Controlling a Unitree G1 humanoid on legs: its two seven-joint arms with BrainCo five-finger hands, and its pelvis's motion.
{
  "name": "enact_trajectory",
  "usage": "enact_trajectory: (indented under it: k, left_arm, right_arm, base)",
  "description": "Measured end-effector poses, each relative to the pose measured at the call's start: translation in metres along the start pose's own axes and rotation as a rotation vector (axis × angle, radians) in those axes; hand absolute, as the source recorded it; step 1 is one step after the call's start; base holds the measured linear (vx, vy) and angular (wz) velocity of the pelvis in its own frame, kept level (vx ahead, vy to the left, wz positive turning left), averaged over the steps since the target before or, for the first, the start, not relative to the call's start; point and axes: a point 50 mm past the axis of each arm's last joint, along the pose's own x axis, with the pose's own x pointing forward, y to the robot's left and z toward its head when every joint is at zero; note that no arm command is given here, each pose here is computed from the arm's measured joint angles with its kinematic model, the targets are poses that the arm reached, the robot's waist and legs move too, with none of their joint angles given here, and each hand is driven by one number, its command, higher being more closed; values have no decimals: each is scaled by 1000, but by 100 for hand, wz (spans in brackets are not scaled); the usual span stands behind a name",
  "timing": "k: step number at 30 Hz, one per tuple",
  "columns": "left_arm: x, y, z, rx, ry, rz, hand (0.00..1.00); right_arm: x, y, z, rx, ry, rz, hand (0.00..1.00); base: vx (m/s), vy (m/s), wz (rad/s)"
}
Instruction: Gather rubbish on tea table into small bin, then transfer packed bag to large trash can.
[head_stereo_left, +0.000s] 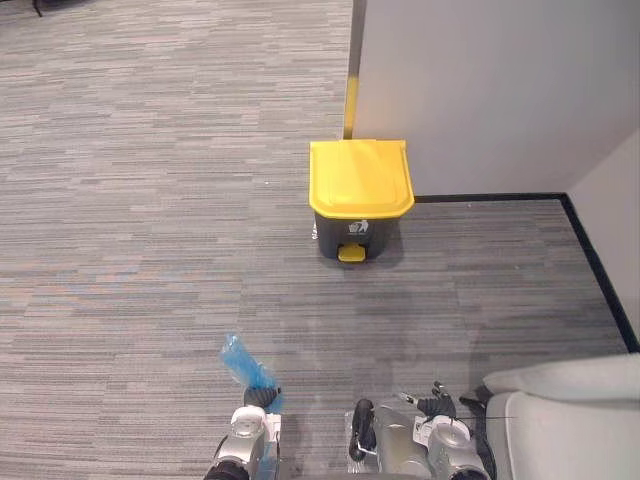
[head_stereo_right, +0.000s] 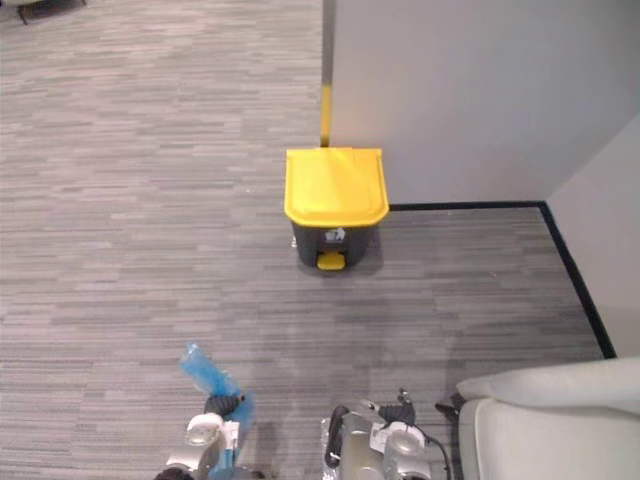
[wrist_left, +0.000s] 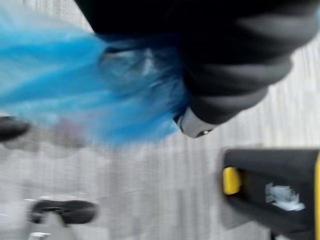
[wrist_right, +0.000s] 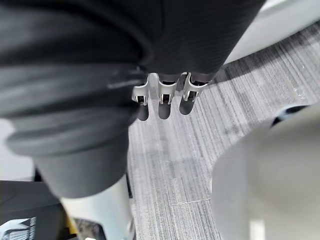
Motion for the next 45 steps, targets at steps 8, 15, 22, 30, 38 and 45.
enact_trajectory:
  k: [8,15,22,30,38,45]
  left_arm:
    - [-3,-1,0,-38,-12,7,100]
    - [2,11,11,5,-51,26,100]
    - [-5,10,-13,34,22,16,100]
    - [-1,-2,-12,14,55,-9,100]
    - [0,-8,6,19,-21,-43,100]
    - [2,0,7,73,-31,-49,100]
  right_arm:
    - [-2,17,7,6,-21,42,0]
    - [-4,11,-6,31,26,20,0]
    - [-5,11,-7,9,24,32,0]
    - [3,-7,-1,-22,20,-13,0]
    - [-3,7,-12,-32,45,30,0]
    - [-6,8,-20,22,82,24,0]
  base:
    - [301,141,-31]
    - [215,184,0]
    - [140,35,-13]
    - [366,-171,23]
    - [222,-6,9]
    - [118,175,-22]
